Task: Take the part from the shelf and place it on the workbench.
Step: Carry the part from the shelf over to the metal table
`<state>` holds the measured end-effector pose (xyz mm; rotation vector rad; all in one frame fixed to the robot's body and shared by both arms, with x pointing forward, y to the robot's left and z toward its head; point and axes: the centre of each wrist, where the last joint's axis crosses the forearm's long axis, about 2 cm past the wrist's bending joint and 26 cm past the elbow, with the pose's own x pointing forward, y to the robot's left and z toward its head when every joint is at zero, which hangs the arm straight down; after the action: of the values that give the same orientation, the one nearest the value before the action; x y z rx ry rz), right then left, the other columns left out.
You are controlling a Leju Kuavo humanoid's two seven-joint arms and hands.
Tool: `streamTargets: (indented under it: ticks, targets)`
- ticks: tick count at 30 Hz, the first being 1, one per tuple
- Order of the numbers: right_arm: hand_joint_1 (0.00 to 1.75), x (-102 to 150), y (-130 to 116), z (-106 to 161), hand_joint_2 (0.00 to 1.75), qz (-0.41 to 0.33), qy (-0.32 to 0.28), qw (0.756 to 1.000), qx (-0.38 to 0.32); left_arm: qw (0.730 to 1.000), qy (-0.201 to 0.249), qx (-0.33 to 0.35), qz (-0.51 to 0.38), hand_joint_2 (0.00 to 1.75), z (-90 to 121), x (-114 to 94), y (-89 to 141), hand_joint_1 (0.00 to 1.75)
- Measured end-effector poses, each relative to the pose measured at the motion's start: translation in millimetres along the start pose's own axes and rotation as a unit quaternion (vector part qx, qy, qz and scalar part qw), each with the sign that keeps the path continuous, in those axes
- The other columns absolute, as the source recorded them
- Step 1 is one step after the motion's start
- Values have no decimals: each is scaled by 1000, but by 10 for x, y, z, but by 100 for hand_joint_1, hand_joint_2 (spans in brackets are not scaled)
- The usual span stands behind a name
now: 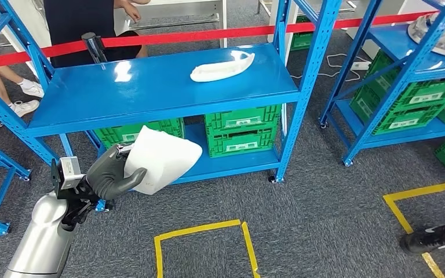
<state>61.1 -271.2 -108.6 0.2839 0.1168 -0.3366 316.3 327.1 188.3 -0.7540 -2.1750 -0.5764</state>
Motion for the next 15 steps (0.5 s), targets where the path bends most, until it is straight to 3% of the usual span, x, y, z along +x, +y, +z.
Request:
streamTargets:
  ticks: [15]
  targets:
    - [0,-13,-4,-3,0,-33,-5,999,12,1000,-16,0,5,175,-207,-67,56,175]
